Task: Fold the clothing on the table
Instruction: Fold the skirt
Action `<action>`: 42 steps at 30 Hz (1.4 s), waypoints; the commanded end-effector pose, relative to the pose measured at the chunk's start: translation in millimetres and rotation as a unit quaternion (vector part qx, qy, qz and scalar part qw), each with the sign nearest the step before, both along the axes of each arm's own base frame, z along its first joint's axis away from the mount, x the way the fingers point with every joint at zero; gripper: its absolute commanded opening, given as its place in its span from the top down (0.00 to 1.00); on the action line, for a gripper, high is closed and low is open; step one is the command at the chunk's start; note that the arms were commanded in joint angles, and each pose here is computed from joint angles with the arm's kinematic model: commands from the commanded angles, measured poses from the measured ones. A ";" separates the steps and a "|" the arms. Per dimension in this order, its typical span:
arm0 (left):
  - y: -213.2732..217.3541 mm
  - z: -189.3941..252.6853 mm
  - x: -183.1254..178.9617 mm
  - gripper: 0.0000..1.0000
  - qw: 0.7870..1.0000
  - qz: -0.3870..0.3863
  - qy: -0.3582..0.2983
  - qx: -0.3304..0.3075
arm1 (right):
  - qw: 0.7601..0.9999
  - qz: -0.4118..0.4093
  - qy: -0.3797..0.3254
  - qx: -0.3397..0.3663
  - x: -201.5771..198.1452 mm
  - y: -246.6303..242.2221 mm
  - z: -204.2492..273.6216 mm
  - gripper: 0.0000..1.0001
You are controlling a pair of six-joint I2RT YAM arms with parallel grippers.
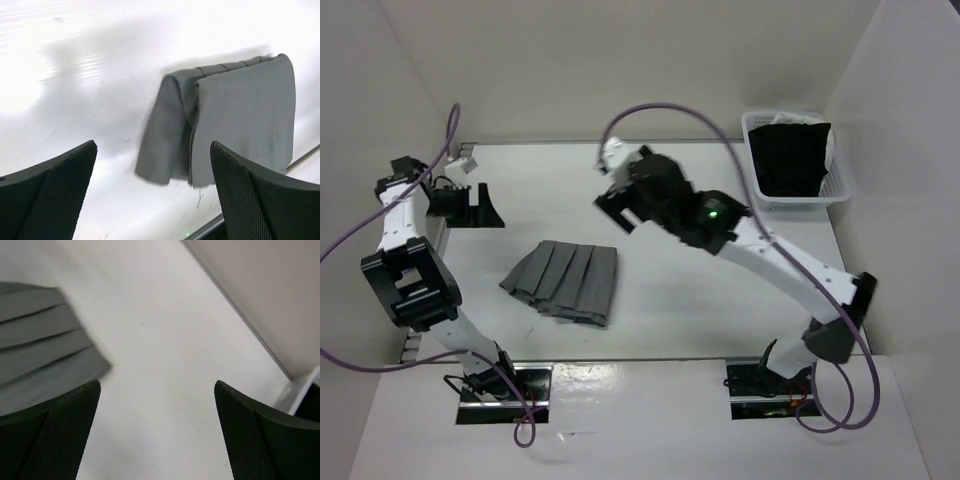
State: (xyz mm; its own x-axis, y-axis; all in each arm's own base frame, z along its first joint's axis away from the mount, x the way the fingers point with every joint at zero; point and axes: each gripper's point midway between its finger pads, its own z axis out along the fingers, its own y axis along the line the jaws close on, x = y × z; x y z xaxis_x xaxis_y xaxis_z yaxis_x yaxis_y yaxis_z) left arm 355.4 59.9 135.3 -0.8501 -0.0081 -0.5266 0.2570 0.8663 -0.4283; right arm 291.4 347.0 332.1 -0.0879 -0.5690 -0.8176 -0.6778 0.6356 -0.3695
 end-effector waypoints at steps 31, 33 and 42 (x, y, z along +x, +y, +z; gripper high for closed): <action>3.3 123.1 -111.9 0.00 0.934 0.213 -0.246 0.145 | 0.881 -0.427 -0.017 0.204 -34.6 -400.8 -46.1 0.02; -0.7 120.2 -111.5 0.00 0.939 0.206 -0.241 0.134 | 0.879 -0.433 -0.018 0.202 -35.0 -402.9 -46.3 0.02; -0.6 116.4 -111.9 0.00 0.940 0.203 -0.238 0.137 | 0.878 -0.435 -0.008 0.200 -31.5 -404.1 -51.5 0.02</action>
State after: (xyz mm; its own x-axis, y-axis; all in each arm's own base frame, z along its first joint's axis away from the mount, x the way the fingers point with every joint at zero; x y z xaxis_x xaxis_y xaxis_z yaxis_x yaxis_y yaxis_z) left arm 240.1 58.8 246.4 -0.4969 -0.1084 -0.8610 -0.0258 0.9936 -0.1103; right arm 258.7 -55.8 280.3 -0.3371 0.0464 -0.9403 0.1335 0.9910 0.0011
